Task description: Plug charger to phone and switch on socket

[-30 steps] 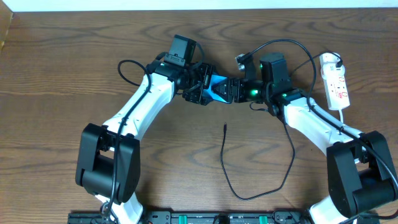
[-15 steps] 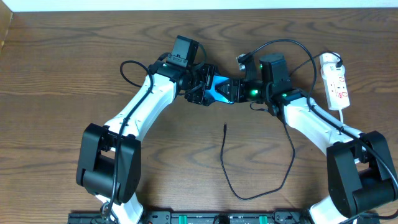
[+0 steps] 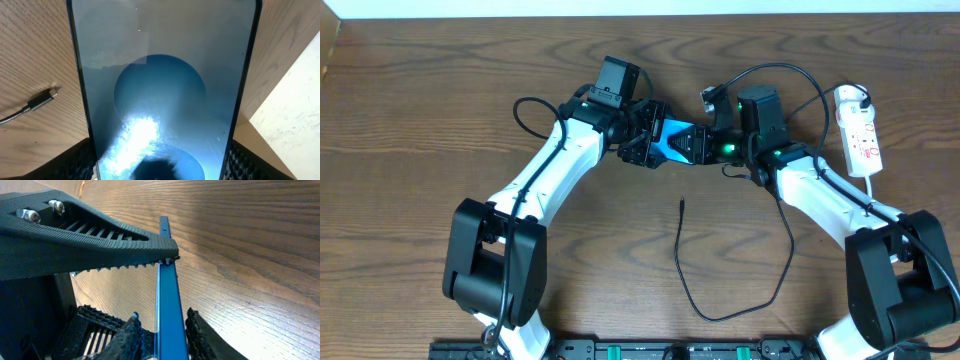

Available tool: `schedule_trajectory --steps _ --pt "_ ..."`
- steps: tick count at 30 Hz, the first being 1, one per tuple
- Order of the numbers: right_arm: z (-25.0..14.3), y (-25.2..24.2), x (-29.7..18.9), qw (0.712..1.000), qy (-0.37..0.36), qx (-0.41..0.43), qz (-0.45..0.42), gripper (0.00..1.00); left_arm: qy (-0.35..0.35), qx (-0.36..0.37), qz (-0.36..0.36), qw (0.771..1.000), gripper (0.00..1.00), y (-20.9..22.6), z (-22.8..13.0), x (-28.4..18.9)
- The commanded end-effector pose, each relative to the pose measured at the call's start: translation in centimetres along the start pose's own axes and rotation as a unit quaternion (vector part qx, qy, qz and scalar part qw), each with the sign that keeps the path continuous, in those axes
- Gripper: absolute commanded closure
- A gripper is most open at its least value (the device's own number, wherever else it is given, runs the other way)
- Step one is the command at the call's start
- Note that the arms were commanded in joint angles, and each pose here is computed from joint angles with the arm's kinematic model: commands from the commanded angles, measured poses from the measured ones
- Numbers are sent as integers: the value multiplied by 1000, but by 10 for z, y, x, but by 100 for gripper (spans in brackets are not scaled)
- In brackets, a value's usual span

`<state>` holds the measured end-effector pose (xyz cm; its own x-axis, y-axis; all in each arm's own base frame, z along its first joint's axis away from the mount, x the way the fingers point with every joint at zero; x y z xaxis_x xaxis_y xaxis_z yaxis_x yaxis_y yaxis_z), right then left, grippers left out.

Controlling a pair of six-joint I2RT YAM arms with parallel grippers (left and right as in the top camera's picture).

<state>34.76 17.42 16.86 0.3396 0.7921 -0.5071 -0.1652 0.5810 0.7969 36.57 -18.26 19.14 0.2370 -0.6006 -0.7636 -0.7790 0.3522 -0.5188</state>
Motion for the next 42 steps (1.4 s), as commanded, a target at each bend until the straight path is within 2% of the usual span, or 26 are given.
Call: schedule_trajectory --steps 1,7,30,35,36,38,42 --pt "2 4 3 1000 0 -7 3 74 5 7 -23 1000 93 -11 -6 -12" --pt "2 4 3 1000 0 -19 3 75 5 7 -23 1000 93 -11 -6 -12" --pt "2 4 3 1000 0 -19 3 99 5 7 -23 1000 93 -11 -6 -12" --pt "3 3 2 1000 -1 -19 2 99 5 8 -23 1000 92 -11 -6 -12" --pt "3 3 2 1000 -2 -18 2 99 5 9 -23 1000 90 -11 -6 -12" --pt "6 0 0 1000 -9 -17 -5 99 4 14 -24 1000 79 -11 -5 -12" --pt "13 -10 -6 999 -33 -7 -31 99 1 34 -26 999 40 -11 -1 -15"
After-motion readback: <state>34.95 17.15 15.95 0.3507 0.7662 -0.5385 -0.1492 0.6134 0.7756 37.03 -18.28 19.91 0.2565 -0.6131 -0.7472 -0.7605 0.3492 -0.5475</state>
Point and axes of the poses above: each gripper's point midway between its finger pads, its own x axis out along the fingers, its own y axis along the line the jaws close on, z = x × y, the point moved 10 cm from there along -x, back along the fingers, and after that the axes turned 11 degrees about x, right-handed, at the moved point
